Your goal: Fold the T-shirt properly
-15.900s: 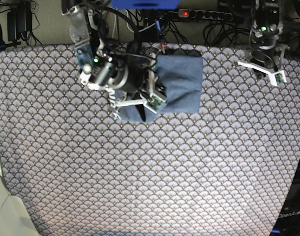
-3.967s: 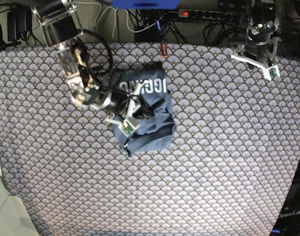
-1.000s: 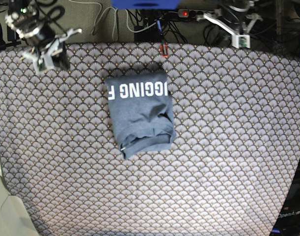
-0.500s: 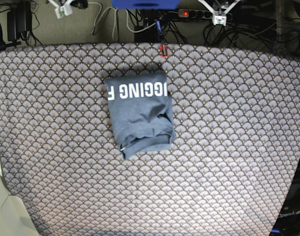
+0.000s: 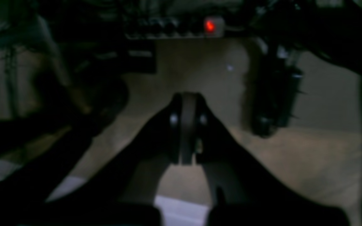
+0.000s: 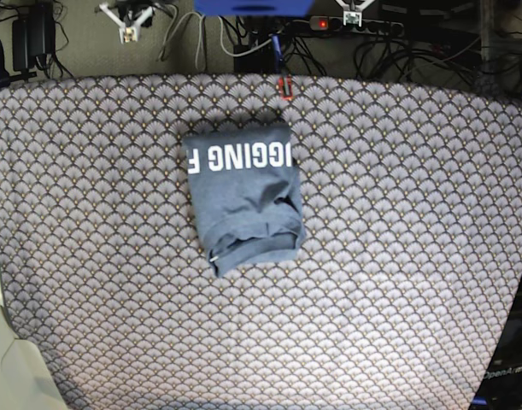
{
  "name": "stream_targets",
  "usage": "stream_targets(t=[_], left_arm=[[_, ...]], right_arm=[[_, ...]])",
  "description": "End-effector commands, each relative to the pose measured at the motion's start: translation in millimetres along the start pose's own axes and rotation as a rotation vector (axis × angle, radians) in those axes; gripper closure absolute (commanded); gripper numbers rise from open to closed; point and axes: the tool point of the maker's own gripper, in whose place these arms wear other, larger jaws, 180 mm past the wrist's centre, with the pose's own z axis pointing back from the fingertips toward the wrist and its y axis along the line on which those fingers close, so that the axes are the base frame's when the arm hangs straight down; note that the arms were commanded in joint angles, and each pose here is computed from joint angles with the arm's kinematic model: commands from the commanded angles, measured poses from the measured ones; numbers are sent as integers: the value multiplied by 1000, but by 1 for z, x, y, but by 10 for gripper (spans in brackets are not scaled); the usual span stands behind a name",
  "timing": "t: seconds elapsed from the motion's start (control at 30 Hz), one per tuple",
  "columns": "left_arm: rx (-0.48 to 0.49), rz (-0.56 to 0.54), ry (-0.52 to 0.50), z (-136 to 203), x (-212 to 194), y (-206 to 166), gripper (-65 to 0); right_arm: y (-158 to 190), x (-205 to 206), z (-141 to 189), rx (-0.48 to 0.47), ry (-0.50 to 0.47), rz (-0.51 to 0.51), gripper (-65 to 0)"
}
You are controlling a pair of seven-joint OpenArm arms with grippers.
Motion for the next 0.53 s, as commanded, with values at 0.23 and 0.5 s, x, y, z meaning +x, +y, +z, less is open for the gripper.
stream_targets(t=[0.23, 0.5], left_arm=[[81, -1, 39, -19, 39, 36, -9], [92, -6, 14, -24, 60, 44, -10]], right_arm=[[3, 3, -7, -129, 53, 170, 0], [27, 5, -10, -103, 45, 147, 0]])
